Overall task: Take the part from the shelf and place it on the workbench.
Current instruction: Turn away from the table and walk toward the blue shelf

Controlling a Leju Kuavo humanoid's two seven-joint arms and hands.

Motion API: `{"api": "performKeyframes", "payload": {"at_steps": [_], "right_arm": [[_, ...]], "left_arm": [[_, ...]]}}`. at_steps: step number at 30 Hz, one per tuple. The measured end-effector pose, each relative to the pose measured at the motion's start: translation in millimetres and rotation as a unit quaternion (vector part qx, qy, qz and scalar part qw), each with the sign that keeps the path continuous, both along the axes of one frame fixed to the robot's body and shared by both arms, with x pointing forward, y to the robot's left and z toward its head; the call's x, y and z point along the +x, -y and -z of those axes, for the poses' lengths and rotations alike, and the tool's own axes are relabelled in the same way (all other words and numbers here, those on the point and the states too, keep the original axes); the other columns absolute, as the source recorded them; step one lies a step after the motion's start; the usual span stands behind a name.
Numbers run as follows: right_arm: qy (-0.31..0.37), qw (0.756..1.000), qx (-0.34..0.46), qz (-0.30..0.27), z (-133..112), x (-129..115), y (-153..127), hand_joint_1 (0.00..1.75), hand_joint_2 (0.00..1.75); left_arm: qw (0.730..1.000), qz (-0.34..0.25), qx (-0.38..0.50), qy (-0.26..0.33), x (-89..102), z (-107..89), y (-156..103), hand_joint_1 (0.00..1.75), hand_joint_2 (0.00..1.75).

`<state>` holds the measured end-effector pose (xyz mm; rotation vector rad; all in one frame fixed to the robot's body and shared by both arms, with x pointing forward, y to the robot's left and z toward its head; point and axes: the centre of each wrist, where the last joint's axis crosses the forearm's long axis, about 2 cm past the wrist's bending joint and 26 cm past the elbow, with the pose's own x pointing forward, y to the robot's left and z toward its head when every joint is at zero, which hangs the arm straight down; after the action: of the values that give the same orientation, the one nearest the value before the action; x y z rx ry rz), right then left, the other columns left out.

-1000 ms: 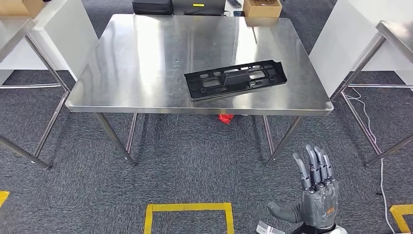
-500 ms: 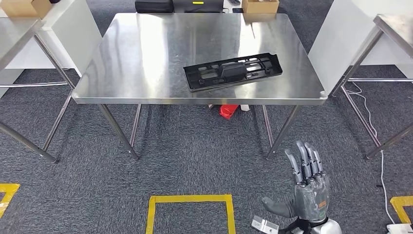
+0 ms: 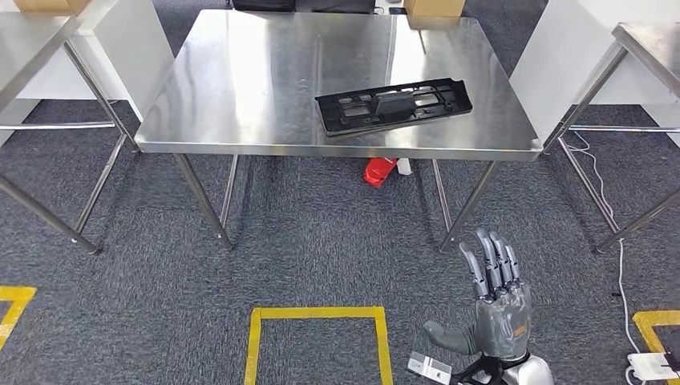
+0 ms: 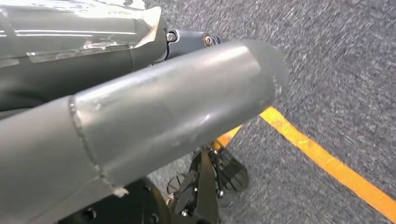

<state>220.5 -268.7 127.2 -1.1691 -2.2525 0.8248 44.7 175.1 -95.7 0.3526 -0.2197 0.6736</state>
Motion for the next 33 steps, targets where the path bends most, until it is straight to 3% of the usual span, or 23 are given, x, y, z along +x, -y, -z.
{"api": "performKeyframes", "payload": {"at_steps": [6,8,10,12,13,16,18,19,21,24,33], "right_arm": [[-0.069,0.994,0.076,0.031,20,-3,10,0.00,0.00],[-0.148,0.974,0.160,0.068,45,-3,15,0.00,0.00],[-0.258,0.929,0.231,0.128,88,-3,25,0.00,0.00],[-0.389,0.858,0.262,0.210,138,-18,37,0.00,0.00],[-0.459,0.810,0.262,0.253,160,-33,40,0.00,0.00],[-0.660,0.635,0.199,0.349,205,-87,32,0.00,0.00],[-0.752,0.535,0.134,0.360,220,-118,17,0.00,0.00],[-0.783,0.500,0.105,0.355,225,-130,8,0.00,0.00],[-0.819,0.456,0.065,0.342,230,-146,-7,0.00,0.00],[-0.839,0.431,0.040,0.330,232,-156,-20,0.00,0.00],[-0.851,0.411,0.018,0.326,234,-164,-24,0.00,0.00]], "left_arm": [[1.000,-0.007,-0.010,0.016,-0.2,0.3,0,0.00,0.00],[1.000,-0.008,-0.018,0.022,0.3,0.4,1,0.00,0.00],[0.999,-0.008,-0.027,0.027,1.0,0.5,1,0.00,0.00],[0.999,-0.006,-0.036,0.032,1.4,0.7,0,0.00,0.00],[0.999,-0.004,-0.038,0.033,1.5,1.0,-1,0.00,0.00],[0.999,0.000,-0.036,0.032,0.3,2.6,-8,0.00,0.00],[0.999,0.002,-0.033,0.032,0.0,3.5,-11,0.00,0.00],[0.999,0.004,-0.032,0.033,0.1,3.9,-13,0.00,0.00],[0.999,0.005,-0.030,0.034,0.4,4.4,-16,0.00,0.00],[0.999,0.007,-0.028,0.037,2.4,4.6,-19,0.00,0.00],[0.999,0.013,-0.027,0.038,3.2,4.7,-19,0.00,0.00]]}}
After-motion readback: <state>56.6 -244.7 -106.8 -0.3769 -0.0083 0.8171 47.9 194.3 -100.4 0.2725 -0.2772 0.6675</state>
